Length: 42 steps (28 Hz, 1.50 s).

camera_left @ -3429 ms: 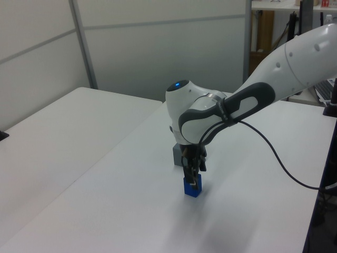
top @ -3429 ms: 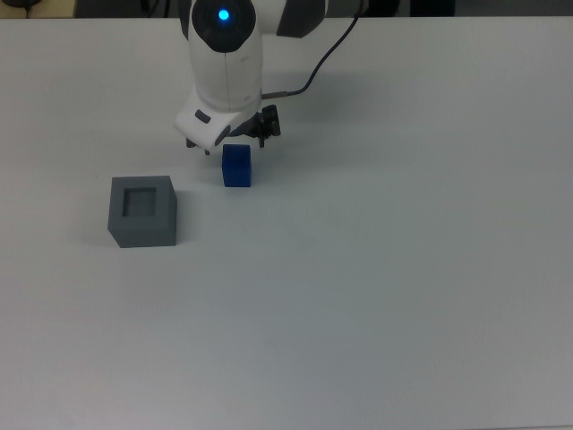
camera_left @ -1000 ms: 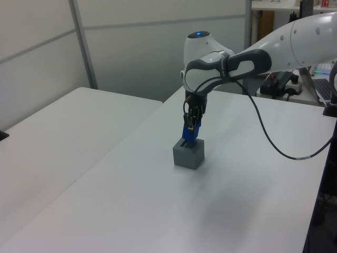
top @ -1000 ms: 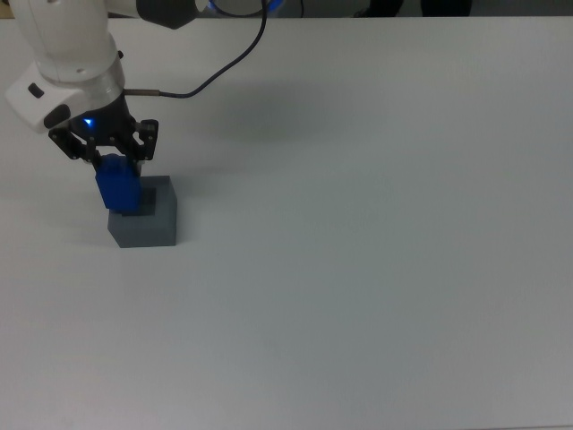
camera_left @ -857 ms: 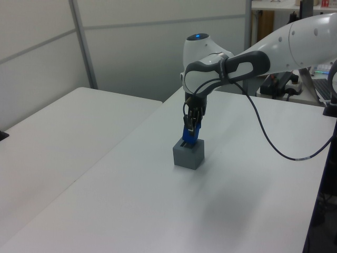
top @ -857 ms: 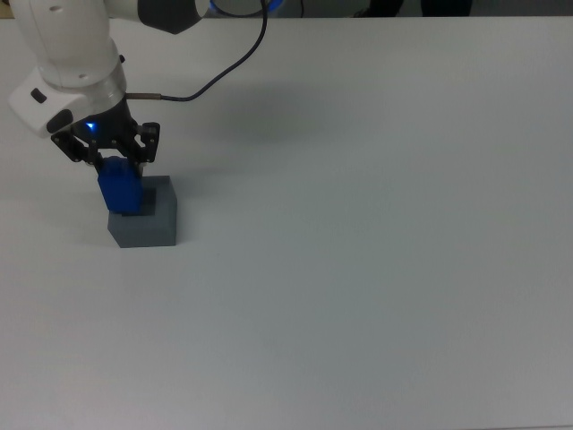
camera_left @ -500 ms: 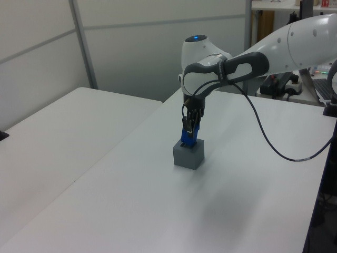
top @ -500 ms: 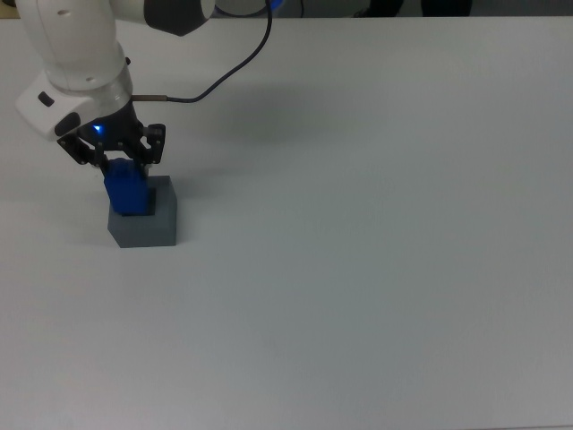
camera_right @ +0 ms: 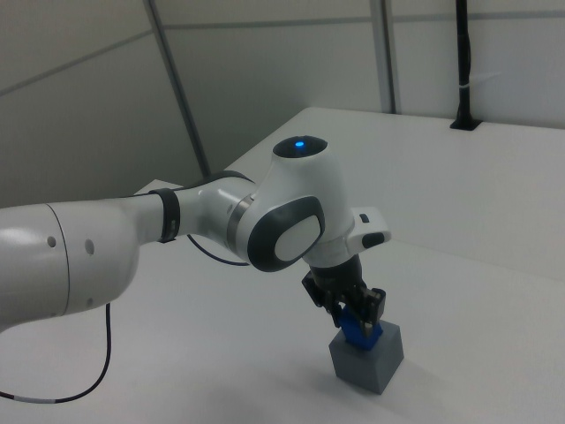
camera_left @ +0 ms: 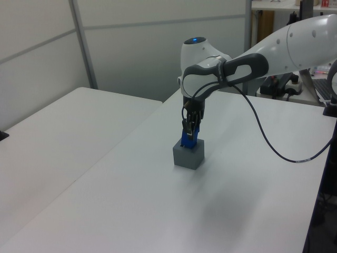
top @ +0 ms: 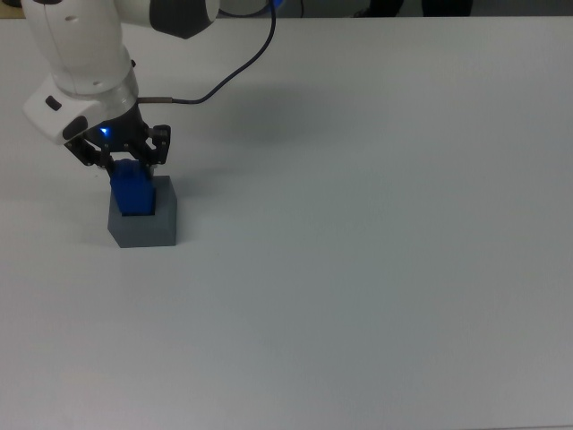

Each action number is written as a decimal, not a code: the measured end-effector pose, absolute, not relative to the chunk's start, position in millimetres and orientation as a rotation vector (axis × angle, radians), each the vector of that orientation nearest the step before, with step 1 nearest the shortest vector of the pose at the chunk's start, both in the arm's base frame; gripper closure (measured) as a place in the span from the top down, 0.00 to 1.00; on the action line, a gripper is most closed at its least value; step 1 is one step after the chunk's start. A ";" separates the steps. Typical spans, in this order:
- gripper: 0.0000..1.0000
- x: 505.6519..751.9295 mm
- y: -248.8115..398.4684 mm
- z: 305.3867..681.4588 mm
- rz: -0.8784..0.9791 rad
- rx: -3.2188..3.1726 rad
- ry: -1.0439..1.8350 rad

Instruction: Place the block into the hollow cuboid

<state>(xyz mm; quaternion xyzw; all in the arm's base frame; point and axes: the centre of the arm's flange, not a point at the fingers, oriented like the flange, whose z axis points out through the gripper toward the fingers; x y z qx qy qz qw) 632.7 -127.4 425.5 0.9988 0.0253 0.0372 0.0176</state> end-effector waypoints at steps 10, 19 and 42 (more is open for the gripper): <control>0.52 632.3 -127.0 422.6 0.107 3.105 0.081; 0.82 633.1 -126.5 421.7 0.106 3.105 0.083; 1.00 621.4 -101.2 532.8 -0.042 3.134 0.097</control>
